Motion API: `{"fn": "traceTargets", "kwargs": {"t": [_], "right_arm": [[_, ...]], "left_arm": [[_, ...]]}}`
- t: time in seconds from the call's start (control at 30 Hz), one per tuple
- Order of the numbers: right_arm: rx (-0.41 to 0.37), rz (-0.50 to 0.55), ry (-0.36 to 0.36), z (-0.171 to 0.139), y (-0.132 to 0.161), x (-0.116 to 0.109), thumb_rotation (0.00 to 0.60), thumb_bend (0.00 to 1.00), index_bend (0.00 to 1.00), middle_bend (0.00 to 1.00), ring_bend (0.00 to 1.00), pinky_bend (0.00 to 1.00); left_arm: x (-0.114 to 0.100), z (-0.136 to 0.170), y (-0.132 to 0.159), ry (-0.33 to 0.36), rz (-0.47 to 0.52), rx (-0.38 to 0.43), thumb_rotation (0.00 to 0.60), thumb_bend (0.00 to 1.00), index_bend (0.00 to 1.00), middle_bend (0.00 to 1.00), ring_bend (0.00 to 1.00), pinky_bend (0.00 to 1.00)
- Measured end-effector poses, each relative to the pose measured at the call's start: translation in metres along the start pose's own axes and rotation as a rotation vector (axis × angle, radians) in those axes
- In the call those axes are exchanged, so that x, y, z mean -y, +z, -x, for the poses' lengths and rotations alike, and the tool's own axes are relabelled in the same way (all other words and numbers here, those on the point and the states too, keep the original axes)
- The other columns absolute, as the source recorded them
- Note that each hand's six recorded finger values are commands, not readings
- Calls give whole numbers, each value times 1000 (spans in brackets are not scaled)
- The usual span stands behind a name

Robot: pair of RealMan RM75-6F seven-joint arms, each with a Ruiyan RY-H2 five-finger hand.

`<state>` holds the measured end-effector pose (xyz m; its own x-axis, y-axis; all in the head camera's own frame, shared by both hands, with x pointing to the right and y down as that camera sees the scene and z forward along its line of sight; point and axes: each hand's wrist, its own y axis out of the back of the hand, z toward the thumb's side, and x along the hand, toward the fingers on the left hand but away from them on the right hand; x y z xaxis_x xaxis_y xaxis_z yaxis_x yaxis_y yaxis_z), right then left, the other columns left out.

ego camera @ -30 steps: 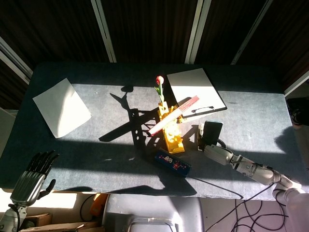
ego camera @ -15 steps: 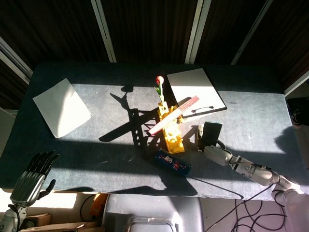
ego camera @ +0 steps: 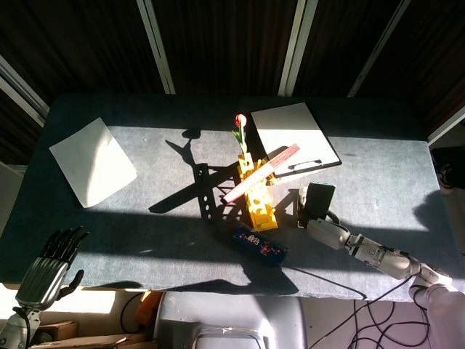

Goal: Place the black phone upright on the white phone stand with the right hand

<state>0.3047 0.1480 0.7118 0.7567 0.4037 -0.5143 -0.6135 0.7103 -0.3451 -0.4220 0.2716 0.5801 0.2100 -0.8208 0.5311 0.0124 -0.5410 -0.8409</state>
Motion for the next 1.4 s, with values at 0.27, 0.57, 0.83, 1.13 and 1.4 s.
{"fn": "traceTargets", "kwargs": {"t": [0.27,0.57,0.83,1.13,1.4], "right_arm": [[2,-7,20,1,1,2,600,436,408,536,534,261],[16,13,44,1,0,2,600,436,155,458,485,221],[26,39,46,3,-1,0,600,436,30,410,439,199],[24,56,52,3,0,-1,600,433,0,352,380,171],[28,85,55,1,-2,-1,600,390,0,295,315,134]], "left_arm": [[0,1,0,2,-1,0,600,404,0,0,0,34],[0,1,0,2,-1,0,600,406,0,0,0,34],[-1,1,0,2,-1,1,600,404,0,0,0,34],[-1,2,0,3,0,2,600,404,0,0,0,34],[0,2,1,1,-1,5,600,405,0,0,0,34]]}}
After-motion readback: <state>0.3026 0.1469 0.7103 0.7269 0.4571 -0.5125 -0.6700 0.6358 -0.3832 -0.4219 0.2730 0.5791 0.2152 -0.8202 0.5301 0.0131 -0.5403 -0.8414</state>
